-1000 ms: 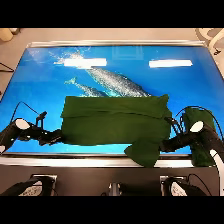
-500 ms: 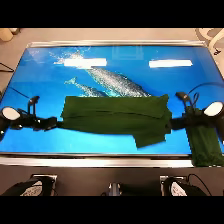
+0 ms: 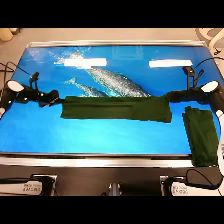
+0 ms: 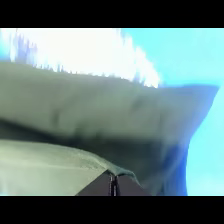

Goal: Fold the shirts.

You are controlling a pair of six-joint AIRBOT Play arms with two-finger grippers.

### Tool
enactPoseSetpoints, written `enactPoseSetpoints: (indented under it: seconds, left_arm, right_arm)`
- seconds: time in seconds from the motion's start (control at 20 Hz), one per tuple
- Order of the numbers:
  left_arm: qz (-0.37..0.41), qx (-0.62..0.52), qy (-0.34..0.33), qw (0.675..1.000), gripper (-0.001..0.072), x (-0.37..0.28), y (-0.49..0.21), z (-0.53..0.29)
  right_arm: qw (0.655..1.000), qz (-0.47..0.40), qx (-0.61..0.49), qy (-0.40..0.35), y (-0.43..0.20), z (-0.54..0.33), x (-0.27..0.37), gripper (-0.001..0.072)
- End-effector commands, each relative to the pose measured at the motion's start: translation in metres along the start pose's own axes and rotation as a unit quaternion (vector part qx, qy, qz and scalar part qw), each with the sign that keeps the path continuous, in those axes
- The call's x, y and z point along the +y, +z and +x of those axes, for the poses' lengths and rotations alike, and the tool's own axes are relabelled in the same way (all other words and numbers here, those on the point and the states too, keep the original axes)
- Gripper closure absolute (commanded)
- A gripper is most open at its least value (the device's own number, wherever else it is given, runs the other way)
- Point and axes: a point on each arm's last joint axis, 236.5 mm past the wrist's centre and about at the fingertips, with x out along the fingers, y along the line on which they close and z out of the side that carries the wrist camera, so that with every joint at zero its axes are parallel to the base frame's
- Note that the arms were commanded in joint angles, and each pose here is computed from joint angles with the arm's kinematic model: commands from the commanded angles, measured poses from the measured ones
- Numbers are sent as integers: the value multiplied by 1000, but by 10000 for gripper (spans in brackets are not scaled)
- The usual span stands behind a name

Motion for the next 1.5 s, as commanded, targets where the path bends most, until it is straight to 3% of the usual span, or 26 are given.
enactPoseSetpoints:
  seconds: [0.0, 0.15, 0.2, 0.25, 0.3, 0.35, 0.4, 0.45, 0.5, 0.7, 0.75, 1.1, 1.25, 1.35, 1.4, 1.45]
  left_arm:
    - [-39, 4, -19, 999, 683, -1, 32, 24]
    - [-62, 57, -13, 996, 682, 10, 11, 55]
    - [-64, 71, -12, 995, 622, 11, 5, 61]
    - [-65, 72, -12, 995, 369, 12, 4, 62]
    - [-64, 67, -13, 996, 129, 11, 8, 57]
    - [-63, 55, -16, 996, 43, 11, 17, 47]
    - [-60, 43, -19, 997, 44, 10, 26, 34]
    - [-55, 30, -22, 998, 46, 7, 35, 18]
    - [-48, 19, -25, 998, 46, 3, 41, 3]
    - [-11, -30, -35, 999, 54, -26, 53, -45]
    - [-1, -38, -38, 999, 92, -35, 52, -55]
    - [88, -58, -63, 992, 92, -110, 27, -85]
    - [115, -39, -73, 990, 92, -135, 10, -73]
    - [131, -28, -79, 988, 92, -150, -1, -64]
    - [138, -26, -82, 987, 92, -157, -4, -60]
    - [145, -23, -85, 986, 93, -165, -8, -53]
  right_arm:
    - [999, 39, -28, -2, 14, 30, -18, 694]
    - [999, 50, 7, 10, -7, 50, -21, 690]
    - [999, 51, 13, 13, -11, 53, -21, 689]
    - [999, 40, 14, 15, -10, 51, -19, 597]
    - [999, 20, 17, 18, -9, 44, -18, 328]
    - [999, -13, 29, 18, -10, 33, -18, 199]
    - [998, -39, 53, -1, -15, 20, -29, 144]
    - [994, -58, 83, -30, -24, 6, -47, 28]
    - [991, -62, 113, -41, -37, -3, -58, 7]
    - [983, -38, 180, -3, -75, 2, -56, -1]
    - [984, -23, 177, 18, -76, 10, -49, -1]
    - [980, 34, 177, 82, -85, 52, -27, -1]
    - [981, 32, 176, 79, -81, 67, -13, 20]
    - [982, 34, 171, 74, -76, 75, -4, 163]
    - [982, 29, 173, 77, -76, 76, 1, 373]
    - [981, 34, 173, 79, -75, 75, 5, 700]
